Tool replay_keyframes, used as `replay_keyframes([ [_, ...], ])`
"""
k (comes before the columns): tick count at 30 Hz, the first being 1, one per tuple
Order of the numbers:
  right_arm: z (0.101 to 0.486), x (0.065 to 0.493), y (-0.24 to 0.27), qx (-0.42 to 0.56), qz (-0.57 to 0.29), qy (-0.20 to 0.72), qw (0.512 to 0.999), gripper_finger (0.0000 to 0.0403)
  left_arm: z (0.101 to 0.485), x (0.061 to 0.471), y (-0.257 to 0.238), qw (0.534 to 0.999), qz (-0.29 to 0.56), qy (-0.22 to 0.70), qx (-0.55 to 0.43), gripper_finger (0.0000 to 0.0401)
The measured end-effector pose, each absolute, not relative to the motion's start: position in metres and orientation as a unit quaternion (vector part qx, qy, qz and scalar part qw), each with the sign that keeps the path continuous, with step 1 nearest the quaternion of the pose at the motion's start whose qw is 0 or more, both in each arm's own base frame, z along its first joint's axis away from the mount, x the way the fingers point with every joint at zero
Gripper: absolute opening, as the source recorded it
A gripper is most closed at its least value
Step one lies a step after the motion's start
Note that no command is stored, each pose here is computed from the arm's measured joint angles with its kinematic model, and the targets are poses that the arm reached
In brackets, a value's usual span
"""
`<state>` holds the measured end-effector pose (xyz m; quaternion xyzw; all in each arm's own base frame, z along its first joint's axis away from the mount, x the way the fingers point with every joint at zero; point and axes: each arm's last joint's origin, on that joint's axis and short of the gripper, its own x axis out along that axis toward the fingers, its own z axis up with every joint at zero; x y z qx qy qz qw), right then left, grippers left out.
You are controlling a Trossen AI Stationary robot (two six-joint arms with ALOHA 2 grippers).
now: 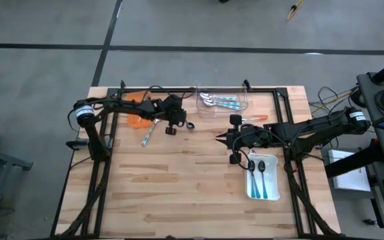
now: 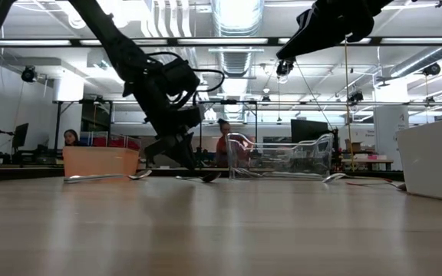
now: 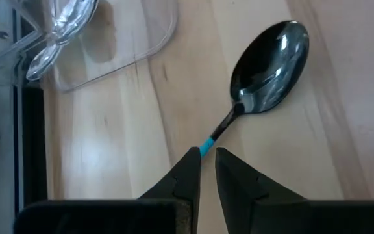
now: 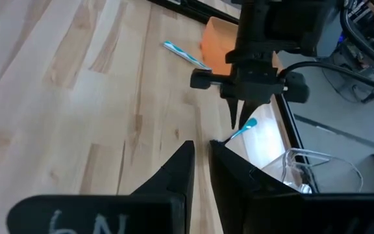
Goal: Sort silverware by color (type)
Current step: Put the blue spoon into the white bin
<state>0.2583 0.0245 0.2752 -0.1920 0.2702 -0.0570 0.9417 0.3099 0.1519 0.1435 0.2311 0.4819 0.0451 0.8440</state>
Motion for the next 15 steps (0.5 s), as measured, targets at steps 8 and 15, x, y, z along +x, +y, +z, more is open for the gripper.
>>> replay_keyframes([
  [8, 0.2752, 0.2583, 0.0245, -0.198, -0.055, 0.271, 0.941, 0.0038, 0.1468, 0.3112, 0.159, 0.858, 0.054, 0.456, 0.23, 0.0068],
  [15, 0.2752, 0.2583, 0.0246, -0.199, -0.054, 0.271, 0.94, 0.0038, 0.1475, 0.3106, 0.1618, 0.863, 0.059, 0.45, 0.222, 0.0117],
])
